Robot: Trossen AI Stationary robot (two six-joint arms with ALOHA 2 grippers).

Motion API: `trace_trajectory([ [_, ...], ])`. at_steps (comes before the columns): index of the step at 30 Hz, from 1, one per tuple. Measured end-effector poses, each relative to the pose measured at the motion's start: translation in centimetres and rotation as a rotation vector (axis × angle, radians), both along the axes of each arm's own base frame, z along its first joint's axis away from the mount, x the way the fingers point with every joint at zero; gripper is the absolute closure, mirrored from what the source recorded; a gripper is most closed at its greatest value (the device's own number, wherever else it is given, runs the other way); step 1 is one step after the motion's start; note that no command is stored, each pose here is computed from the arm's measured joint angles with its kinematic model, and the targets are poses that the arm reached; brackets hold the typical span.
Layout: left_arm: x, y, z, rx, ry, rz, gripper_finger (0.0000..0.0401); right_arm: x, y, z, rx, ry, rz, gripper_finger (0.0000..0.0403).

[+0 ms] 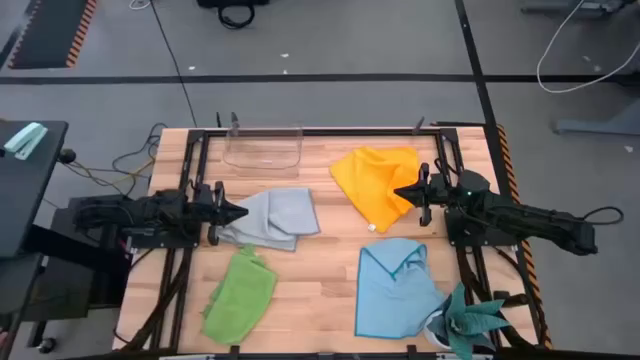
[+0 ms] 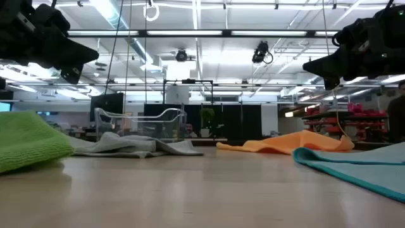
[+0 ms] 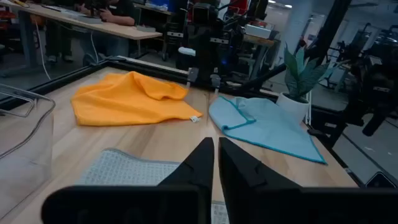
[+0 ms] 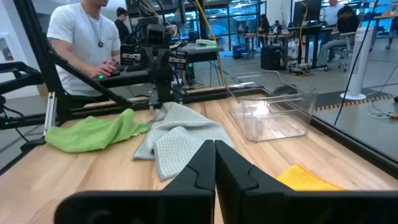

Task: Fold microfiber towels

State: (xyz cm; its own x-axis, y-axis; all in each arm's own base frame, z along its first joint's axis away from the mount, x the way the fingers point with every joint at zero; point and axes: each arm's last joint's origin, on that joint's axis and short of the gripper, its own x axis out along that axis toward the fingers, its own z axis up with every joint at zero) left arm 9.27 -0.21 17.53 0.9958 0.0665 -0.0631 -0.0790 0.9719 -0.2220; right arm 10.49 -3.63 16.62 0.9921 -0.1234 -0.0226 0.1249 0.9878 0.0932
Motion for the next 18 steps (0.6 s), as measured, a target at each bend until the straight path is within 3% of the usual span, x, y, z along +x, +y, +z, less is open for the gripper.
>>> trace_trajectory([
  [18,0.0,0.0,-0.01,0.0,0.0,0.0,0.0366,0.0,0.0,0.0,0.0,0.0,0.0,0.0395],
])
